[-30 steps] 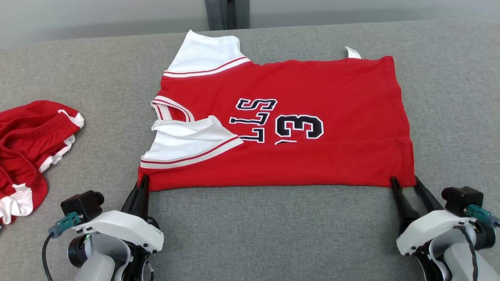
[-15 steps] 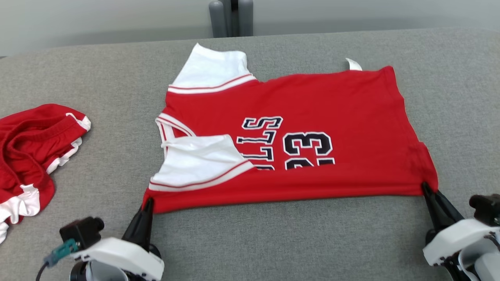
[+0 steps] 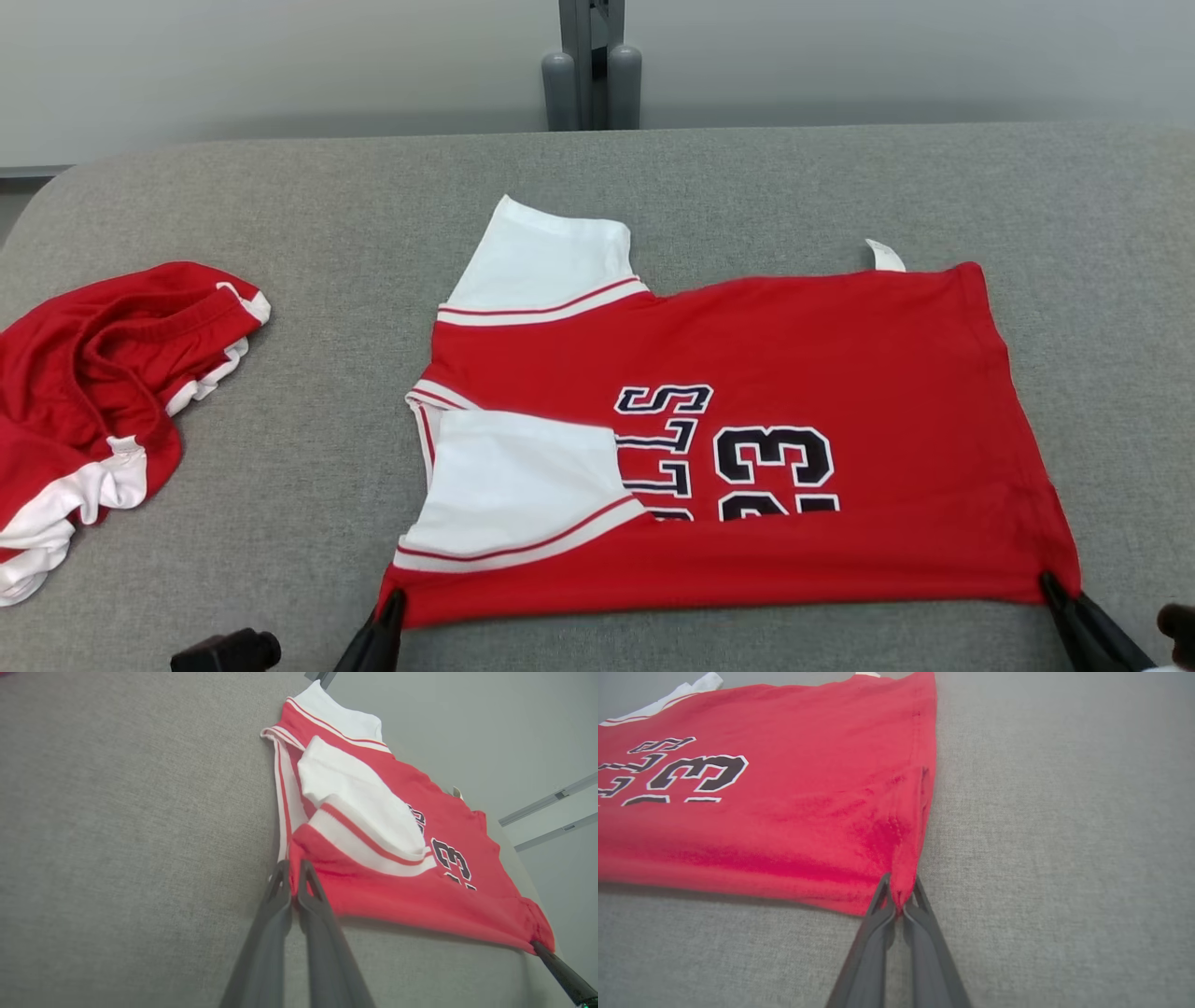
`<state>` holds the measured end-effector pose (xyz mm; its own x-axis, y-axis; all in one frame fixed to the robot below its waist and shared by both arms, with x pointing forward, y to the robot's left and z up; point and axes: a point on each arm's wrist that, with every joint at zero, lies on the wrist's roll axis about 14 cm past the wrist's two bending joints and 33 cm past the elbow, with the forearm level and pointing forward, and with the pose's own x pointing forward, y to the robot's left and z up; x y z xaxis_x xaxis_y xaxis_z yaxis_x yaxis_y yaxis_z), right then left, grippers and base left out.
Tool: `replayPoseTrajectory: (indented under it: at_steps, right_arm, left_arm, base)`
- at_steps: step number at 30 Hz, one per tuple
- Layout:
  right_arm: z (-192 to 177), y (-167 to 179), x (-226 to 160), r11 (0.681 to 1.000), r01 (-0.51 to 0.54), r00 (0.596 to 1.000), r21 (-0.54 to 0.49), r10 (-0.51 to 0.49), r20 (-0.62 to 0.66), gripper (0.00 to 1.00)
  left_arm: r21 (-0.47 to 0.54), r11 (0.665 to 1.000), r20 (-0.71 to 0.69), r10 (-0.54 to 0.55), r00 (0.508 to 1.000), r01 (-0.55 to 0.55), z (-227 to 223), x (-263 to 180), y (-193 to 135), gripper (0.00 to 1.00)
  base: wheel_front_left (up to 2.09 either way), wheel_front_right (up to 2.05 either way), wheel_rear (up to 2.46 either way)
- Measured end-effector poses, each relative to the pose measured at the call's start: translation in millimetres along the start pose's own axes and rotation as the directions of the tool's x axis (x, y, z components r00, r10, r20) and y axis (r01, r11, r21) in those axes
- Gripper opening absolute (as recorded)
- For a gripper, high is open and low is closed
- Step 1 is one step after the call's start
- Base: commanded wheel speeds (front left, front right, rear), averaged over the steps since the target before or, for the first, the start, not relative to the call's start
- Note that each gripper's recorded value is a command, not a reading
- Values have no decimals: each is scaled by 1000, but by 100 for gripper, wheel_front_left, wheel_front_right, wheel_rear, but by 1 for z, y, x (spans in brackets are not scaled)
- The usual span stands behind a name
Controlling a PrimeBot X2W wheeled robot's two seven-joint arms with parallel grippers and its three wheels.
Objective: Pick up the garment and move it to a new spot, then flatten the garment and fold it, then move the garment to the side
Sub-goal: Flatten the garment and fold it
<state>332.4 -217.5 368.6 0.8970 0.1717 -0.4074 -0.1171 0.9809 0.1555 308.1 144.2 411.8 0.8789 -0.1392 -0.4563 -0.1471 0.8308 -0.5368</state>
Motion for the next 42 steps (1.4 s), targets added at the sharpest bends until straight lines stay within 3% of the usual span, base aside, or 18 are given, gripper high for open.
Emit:
replayPoseTrajectory:
  at_steps: [11, 12, 13, 14, 15, 16, 17, 22, 26, 32, 38, 42]
  right_arm:
    - [-10, -2, -10, 1000, 12, 1000, -7, -12, -22, 0]
    - [-12, -1, -10, 1000, 10, 1000, -9, -11, -30, 0]
    - [-14, -1, -10, 1000, 12, 999, -6, -12, -34, 12]
    - [-15, -1, -10, 1000, 17, 999, -3, -17, -37, 33]
    - [-16, -2, -10, 1000, 22, 999, 3, -21, -39, 47]
    - [-16, -2, -10, 1000, 25, 999, 7, -24, -40, 89]
    - [-16, -3, -10, 999, 31, 999, 11, -31, -39, 100]
    - [2, -21, -9, 994, 95, 995, 47, -97, 25, 100]
    - [42, -20, -3, 995, 96, 983, 34, -100, 154, 100]
    - [103, 30, 8, 1000, -3, 936, -25, 12, 351, 100]
    - [112, 62, 16, 995, -84, 924, -60, 100, 370, 100]
    - [116, 66, 22, 993, -97, 921, -72, 117, 372, 100]
  left_arm:
    - [6, 999, -119, 37, 992, -37, -30, -8, 7, 1]
    - [6, 999, -126, 44, 991, -43, -31, -8, 8, 15]
    - [10, 999, -132, 48, 990, -47, -33, -8, 9, 30]
    - [16, 998, -135, 54, 989, -53, -34, -9, 10, 45]
    - [22, 998, -136, 60, 989, -58, -35, -9, 11, 98]
    - [32, 997, -131, 70, 989, -66, -34, -8, 13, 100]
    - [36, 997, -121, 77, 990, -73, -32, -7, 14, 100]
    - [31, 994, -73, 103, 992, -101, -25, -5, 17, 100]
    - [49, 996, 33, 67, 997, -69, 2, 0, 6, 100]
    - [131, 991, 259, -37, 965, 3, 66, 13, -26, 100]
    - [165, 982, 265, -131, 955, 89, 82, 36, -56, 100]
    - [225, 966, 222, -180, 958, 129, 94, 63, -69, 100]
  base:
    - [0, 0, 0]
    - [0, 0, 0]
    - [0, 0, 0]
    - [0, 0, 0]
    - [0, 0, 0]
    - [0, 0, 0]
    - [0, 0, 0]
    - [0, 0, 0]
    - [0, 0, 0]
    - [0, 0, 0]
    - [0, 0, 0]
    - [0, 0, 0]
